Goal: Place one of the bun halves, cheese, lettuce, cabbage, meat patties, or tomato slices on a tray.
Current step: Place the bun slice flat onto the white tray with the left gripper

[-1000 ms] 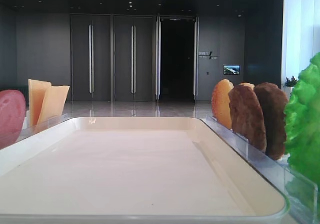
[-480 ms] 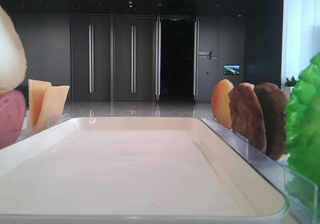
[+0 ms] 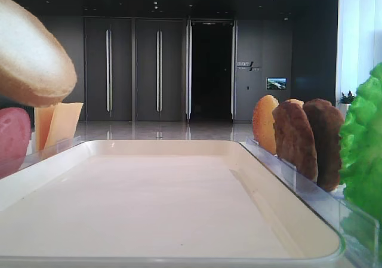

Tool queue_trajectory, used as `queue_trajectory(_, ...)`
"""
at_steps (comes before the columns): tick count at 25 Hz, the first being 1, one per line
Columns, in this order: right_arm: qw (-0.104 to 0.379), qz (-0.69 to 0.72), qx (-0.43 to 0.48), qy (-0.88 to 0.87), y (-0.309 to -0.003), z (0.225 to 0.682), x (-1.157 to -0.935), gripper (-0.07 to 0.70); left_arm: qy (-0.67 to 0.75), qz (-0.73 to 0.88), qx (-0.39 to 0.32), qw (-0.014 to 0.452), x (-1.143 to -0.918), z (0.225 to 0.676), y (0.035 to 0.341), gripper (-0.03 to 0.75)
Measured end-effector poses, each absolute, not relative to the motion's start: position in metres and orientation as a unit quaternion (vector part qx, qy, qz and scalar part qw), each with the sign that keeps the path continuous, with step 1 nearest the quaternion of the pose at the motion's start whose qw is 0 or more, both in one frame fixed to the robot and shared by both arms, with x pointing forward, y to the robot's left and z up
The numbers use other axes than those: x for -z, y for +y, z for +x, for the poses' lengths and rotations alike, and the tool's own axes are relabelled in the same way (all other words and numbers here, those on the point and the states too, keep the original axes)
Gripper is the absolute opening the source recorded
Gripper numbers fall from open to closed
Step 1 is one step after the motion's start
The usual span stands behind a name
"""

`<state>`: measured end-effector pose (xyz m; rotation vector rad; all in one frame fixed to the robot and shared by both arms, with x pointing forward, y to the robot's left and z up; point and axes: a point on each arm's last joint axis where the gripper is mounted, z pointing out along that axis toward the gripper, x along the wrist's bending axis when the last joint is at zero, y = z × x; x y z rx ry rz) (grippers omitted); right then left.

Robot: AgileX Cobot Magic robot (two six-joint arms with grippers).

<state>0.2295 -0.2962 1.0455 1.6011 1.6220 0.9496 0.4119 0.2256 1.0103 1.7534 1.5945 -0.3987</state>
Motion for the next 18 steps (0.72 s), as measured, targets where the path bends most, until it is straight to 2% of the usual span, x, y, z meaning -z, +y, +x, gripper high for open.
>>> queue_trajectory(5, 0.330, 0.612, -0.363, 0.620, -0.296, 0.230, -1.046, 0.514, 0.592, 0.696, 0.160, 0.373, -0.999, 0.421, 0.227, 0.113)
queue_trajectory(10, 0.330, 0.612, -0.363, 0.620, -0.296, 0.230, -1.046, 0.514, 0.573, 0.679, 0.226, 0.400, -0.986, 0.434, 0.217, 0.113)
queue_trajectory(18, 0.330, 0.612, -0.363, 0.620, -0.296, 0.230, -1.046, 0.514, 0.593, 0.647, 0.275, 0.391, -0.961, 0.449, 0.213, 0.113)
